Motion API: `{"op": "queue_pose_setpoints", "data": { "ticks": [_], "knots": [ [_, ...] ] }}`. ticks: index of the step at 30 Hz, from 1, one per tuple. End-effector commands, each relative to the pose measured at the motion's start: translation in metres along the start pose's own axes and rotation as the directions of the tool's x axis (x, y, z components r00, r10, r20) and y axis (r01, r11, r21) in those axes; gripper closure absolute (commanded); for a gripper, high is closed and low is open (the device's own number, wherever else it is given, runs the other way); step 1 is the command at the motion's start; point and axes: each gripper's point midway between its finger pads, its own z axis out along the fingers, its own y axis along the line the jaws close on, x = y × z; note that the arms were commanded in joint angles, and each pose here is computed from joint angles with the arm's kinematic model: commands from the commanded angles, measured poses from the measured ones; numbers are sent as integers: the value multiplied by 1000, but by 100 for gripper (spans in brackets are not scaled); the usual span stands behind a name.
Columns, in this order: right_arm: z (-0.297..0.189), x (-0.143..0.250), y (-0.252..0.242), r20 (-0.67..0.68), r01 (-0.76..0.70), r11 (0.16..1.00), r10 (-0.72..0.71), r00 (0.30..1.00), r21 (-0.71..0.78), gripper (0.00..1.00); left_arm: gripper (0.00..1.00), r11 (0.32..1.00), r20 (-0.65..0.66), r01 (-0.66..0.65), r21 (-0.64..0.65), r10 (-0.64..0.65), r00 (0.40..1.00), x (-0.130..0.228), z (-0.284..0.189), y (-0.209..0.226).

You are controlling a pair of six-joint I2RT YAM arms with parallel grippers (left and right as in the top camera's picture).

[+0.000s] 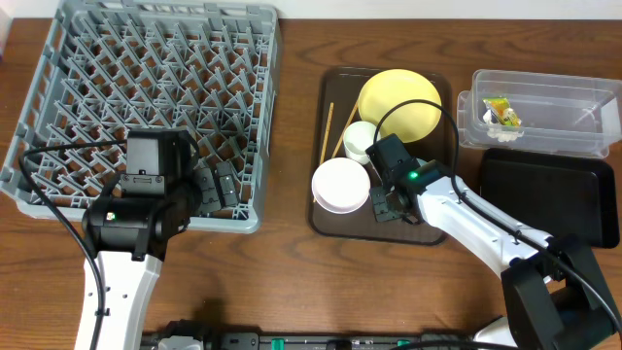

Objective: Sort waste into correct bins and load items into the dishwasher
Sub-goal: 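Reach the right gripper to the light-blue bowl and grasp its rim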

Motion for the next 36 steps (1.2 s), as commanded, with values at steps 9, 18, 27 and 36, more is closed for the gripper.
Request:
{"op": "queue_pose_setpoints", "data": {
  "ticks": [9,18,27,36],
  "knots": [
    [4,5,-4,-14,-13,1000,13,1000,28,86,1,1000,22,1,-9,-1,1000,-6,-5,1],
    [4,9,-5,-27,-12,999,13,1000,32,93,1,1000,21,1,-10,-1,1000,-6,-5,2],
    [4,7,-11,-15,-70,995,71,997,66,98,1,1000,21,1,-10,-1,1000,-6,-5,2],
    [2,1,-1,2,-76,997,76,997,11,99,1,1000,21,1,-10,-1,1000,-6,-5,2]
  ]
}}
